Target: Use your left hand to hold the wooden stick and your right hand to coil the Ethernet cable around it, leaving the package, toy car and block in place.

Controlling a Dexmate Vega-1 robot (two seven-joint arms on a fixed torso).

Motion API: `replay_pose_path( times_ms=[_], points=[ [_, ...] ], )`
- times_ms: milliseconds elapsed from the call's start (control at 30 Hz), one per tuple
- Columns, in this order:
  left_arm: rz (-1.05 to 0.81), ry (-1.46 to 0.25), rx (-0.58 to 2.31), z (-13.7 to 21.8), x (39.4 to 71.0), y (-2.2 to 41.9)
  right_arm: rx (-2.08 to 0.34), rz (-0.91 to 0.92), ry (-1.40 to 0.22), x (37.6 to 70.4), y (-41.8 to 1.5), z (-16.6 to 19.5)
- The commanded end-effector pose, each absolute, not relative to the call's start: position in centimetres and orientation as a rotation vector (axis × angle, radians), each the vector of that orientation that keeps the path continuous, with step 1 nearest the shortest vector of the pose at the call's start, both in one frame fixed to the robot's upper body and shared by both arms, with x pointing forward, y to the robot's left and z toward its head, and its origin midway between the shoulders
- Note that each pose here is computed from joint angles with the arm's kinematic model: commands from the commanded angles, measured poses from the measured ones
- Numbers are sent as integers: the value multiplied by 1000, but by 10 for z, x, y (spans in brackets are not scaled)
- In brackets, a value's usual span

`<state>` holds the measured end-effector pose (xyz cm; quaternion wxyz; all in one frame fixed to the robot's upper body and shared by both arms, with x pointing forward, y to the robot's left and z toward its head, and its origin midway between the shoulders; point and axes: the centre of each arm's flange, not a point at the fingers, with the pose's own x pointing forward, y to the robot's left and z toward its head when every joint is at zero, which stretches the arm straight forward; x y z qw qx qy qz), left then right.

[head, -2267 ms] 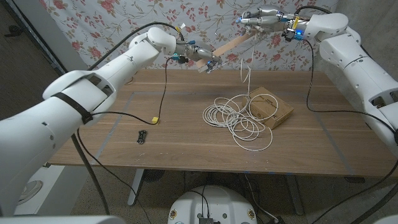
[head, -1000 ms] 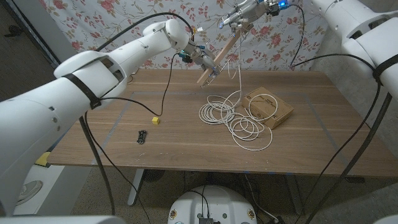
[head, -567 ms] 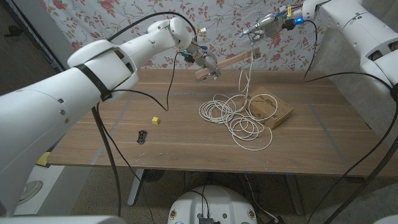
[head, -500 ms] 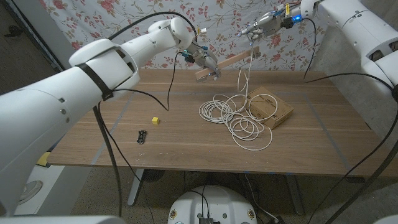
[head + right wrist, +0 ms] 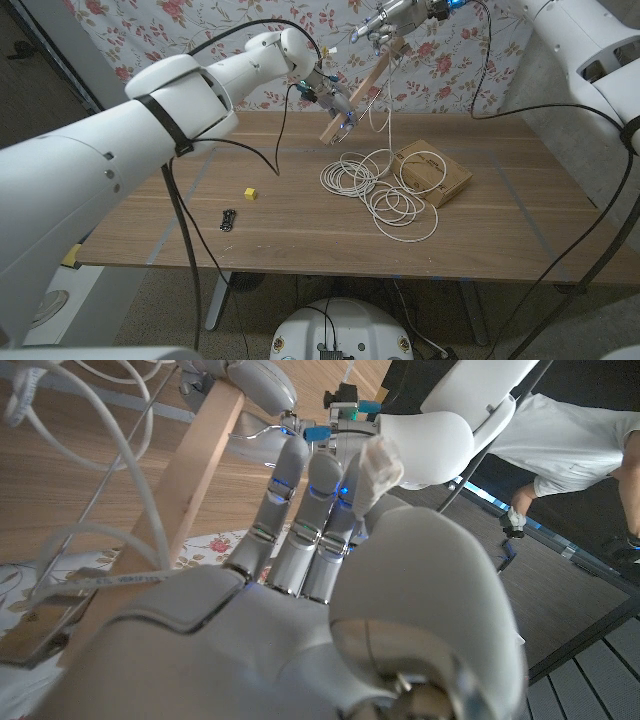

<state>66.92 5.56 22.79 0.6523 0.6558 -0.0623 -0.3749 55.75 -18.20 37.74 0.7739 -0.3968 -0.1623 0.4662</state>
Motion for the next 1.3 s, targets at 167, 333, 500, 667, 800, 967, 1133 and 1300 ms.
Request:
replay_pose_path(
  times_ms=[167,333,500,667,800,967,1133,1300],
  points=[
    [-777,-151,1464,226,678,55,-417,1153,-483,574,-178,399],
    [-733,-156,1455,226,683,56,-390,1098,-501,583,-181,398],
    [-689,-170,1451,229,687,57,-337,1059,-513,592,-184,394],
    [-641,-182,1449,231,690,59,-289,1029,-531,598,-188,393],
    [-606,-196,1448,234,692,60,-248,1017,-558,601,-189,393],
    [-586,-223,1433,237,693,61,-261,1010,-590,601,-192,393],
    [-603,-259,1400,242,691,66,-299,1031,-670,598,-193,390],
    [-645,-325,1338,246,688,72,-352,1056,-783,591,-194,385]
  ],
)
